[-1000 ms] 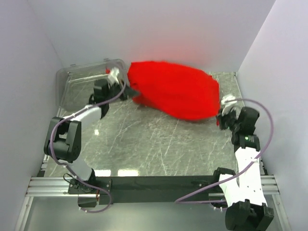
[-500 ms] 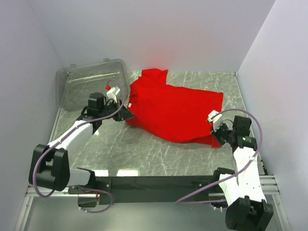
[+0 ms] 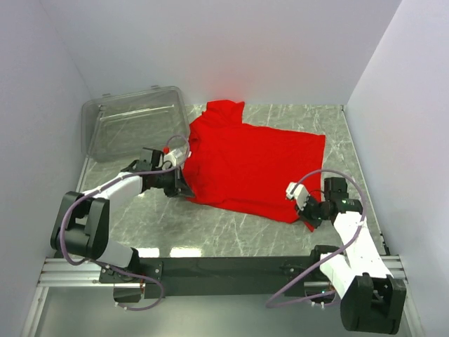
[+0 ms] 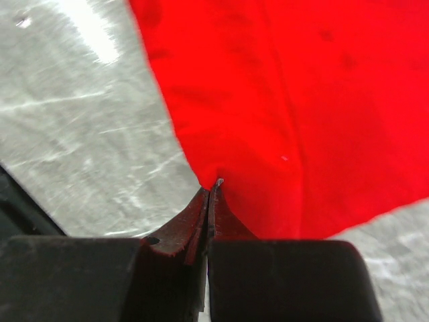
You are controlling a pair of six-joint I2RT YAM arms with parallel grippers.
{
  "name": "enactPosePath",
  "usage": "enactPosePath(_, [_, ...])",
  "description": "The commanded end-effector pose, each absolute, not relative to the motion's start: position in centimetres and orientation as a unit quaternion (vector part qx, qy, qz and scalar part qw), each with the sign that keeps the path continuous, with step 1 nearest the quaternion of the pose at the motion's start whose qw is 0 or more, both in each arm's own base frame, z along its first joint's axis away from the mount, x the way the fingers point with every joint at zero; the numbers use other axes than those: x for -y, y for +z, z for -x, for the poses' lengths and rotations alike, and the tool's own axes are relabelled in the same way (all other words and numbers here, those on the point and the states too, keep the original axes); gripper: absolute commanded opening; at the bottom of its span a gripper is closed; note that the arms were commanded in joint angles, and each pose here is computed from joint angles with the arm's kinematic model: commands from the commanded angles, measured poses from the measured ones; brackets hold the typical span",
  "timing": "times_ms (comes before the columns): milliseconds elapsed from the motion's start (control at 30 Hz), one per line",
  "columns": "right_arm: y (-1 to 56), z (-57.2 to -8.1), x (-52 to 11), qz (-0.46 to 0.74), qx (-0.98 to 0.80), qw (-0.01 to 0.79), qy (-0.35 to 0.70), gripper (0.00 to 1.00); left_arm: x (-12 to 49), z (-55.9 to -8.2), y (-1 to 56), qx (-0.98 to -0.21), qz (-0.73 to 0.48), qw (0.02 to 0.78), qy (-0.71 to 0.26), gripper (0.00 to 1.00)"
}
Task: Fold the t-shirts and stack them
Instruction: Flatten the tshirt out
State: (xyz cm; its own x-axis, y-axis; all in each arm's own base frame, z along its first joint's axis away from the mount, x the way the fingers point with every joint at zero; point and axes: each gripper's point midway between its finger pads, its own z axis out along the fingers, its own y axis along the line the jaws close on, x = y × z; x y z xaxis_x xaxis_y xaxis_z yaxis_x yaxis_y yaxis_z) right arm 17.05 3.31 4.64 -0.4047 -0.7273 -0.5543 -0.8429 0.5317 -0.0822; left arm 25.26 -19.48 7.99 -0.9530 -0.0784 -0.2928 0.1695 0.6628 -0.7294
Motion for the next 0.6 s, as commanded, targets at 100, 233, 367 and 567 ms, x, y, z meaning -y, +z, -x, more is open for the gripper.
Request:
enactPosePath(100, [3.9,-15.6,-4.0,0.513,-0.819,0.225,0.126,0.0,18.8,-24.1,6.7,-0.919,-0.02,0.114,-0.377,0.01])
enactPosePath(233, [5.6,-15.3,-3.8,0.546,-0.8,0.216,0.124,0.0,18.0,-24.1,7.4,-0.929,-0.008,0.117,-0.351,0.01])
enactPosePath(367, [7.8,-15.2,-3.5,0.589,-0.769,0.228,0.103,0.0,16.8,-24.6,9.7,-0.936,0.013,0.146,-0.32,0.01])
enactPosePath(567, [6.5,-13.9,-2.8,0.599,-0.771,0.185,0.112,0.0,15.5,-21.8,7.8,-0.954,0.055,0.085,-0.283,0.01])
